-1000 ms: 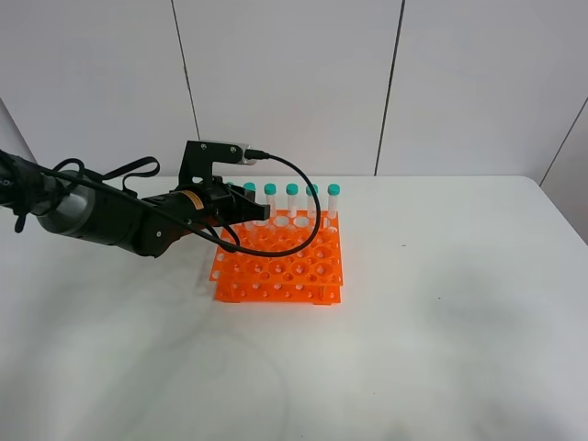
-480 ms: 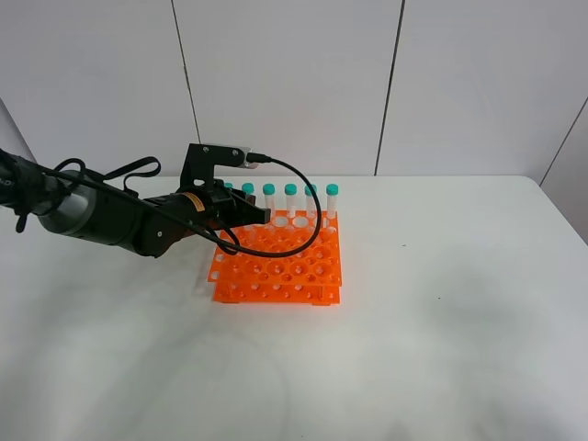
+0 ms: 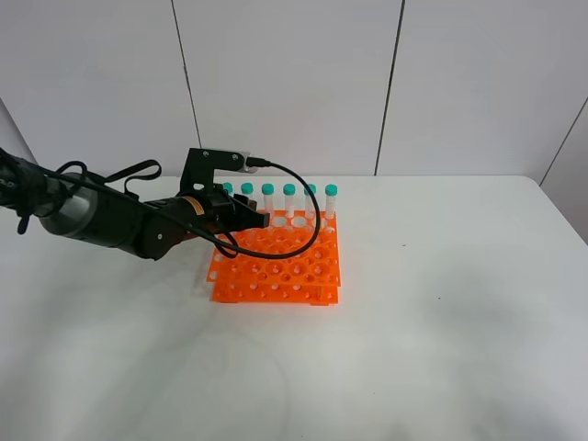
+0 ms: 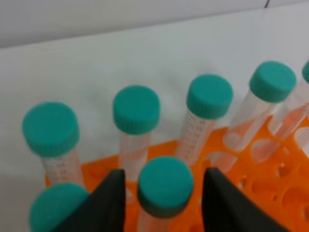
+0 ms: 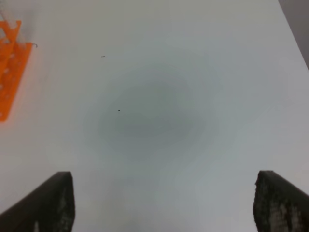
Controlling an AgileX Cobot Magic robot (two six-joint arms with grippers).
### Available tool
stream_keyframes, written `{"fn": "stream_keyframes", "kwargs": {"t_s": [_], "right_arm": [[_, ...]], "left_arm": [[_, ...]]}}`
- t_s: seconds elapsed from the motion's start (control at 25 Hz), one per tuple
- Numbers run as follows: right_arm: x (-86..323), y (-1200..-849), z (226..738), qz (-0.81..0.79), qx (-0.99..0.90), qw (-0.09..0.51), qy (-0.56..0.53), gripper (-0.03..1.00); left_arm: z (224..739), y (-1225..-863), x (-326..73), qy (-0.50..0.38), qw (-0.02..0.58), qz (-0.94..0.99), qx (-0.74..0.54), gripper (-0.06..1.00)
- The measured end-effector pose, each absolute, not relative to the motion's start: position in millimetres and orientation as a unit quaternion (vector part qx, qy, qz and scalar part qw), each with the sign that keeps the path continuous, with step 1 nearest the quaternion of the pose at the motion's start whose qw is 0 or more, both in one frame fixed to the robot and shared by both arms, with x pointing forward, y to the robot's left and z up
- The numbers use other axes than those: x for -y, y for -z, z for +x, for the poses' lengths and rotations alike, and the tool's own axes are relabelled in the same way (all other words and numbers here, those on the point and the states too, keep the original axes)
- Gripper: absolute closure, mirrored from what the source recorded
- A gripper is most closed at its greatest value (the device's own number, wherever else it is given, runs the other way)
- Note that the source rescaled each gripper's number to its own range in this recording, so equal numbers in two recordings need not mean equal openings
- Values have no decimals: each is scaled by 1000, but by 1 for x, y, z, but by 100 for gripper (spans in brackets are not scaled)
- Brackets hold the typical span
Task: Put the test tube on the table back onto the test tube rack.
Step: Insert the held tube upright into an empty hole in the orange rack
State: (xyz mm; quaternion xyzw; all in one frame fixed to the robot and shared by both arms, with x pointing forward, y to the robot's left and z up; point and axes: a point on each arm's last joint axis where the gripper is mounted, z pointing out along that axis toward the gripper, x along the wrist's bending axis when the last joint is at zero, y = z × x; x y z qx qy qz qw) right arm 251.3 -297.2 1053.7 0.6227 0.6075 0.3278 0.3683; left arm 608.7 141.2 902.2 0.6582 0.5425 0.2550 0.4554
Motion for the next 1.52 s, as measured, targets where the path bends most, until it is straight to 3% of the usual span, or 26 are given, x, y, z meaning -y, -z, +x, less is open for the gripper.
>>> {"fn": "stream_keyframes", "kwargs": {"t_s": [0.52, 0.92, 1.32, 1.44, 1.52], "right_arm": [[297, -1054, 251, 623, -608, 368, -328, 5], [297, -1054, 251, 623, -608, 368, -328, 5], [297, -1054, 251, 623, -608, 368, -328, 5], [297, -1054, 251, 623, -608, 368, -328, 5], [297, -1054, 251, 623, -608, 368, -328, 5]], "left_arm": [[609, -902, -141, -255, 455, 659, -542, 67], [606, -924, -142, -258, 466, 652, -539, 67], [592, -995, -155, -283, 481, 651, -515, 67], [586, -1015, -172, -305, 458, 670, -499, 50], [581, -1022, -183, -310, 430, 689, -494, 21]]}}
